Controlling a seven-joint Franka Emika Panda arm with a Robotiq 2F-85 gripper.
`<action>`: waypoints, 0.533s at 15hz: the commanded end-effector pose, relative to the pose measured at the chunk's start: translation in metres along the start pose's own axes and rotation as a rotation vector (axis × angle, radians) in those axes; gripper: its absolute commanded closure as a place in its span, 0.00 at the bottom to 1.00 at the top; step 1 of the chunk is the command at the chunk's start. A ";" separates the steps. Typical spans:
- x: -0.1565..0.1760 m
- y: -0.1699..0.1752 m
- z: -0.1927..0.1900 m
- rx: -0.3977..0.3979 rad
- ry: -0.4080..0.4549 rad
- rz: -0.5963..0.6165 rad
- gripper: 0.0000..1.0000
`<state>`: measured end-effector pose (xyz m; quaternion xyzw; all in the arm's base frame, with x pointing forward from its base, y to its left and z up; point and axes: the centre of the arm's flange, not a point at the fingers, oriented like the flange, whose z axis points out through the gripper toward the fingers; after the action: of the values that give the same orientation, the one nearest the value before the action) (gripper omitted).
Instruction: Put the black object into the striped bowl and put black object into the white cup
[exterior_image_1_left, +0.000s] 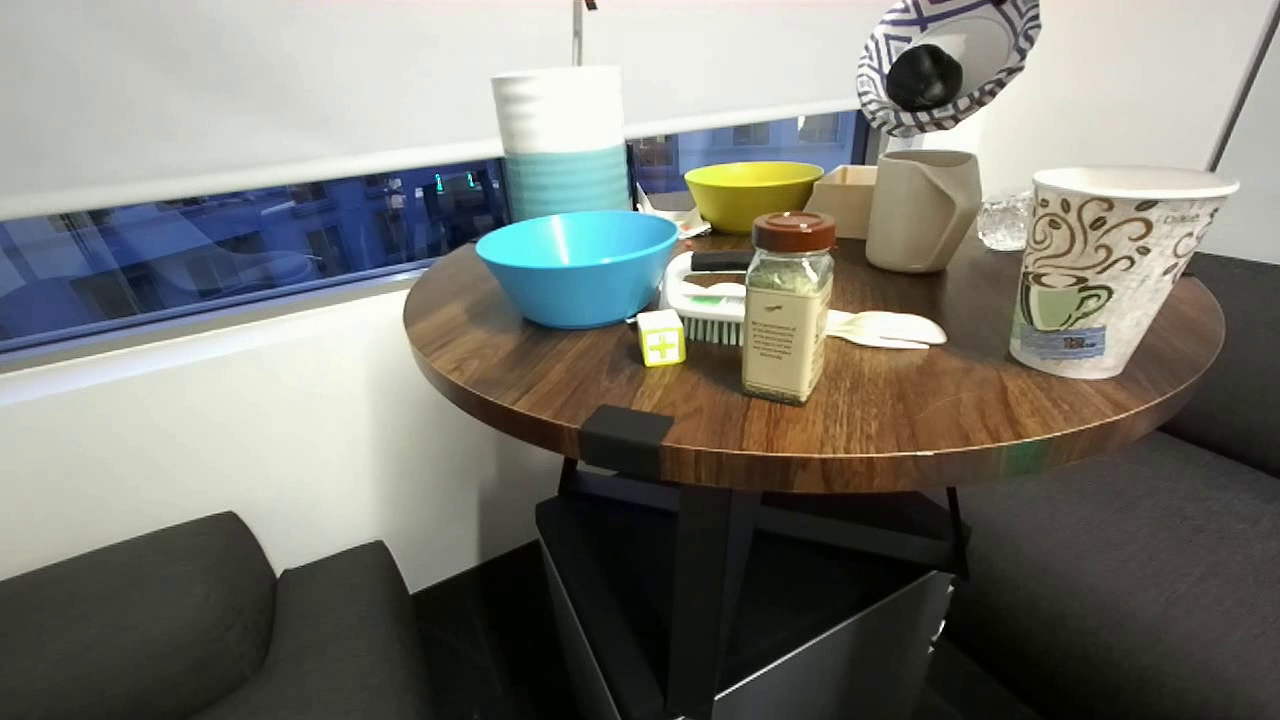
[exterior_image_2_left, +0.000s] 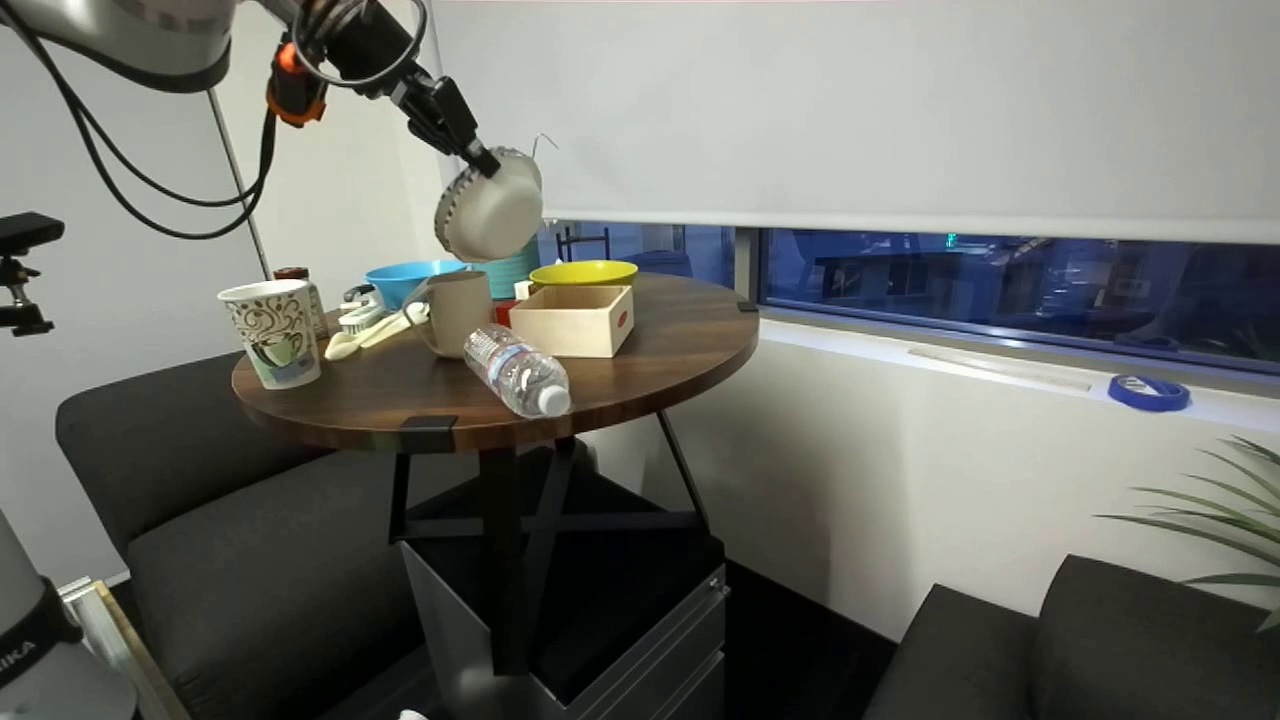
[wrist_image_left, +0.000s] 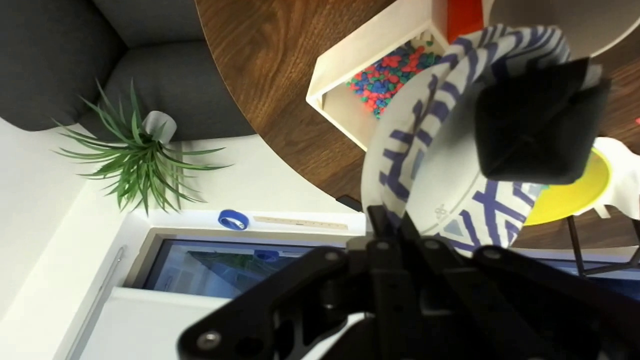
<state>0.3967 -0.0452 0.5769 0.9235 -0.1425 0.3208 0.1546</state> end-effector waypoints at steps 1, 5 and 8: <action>-0.012 -0.006 -0.002 -0.051 0.044 -0.022 0.99; -0.014 -0.004 0.002 -0.064 0.034 -0.021 0.99; -0.013 -0.002 0.002 -0.099 0.055 -0.025 0.99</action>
<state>0.3942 -0.0430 0.5685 0.9211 -0.1369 0.3172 0.1794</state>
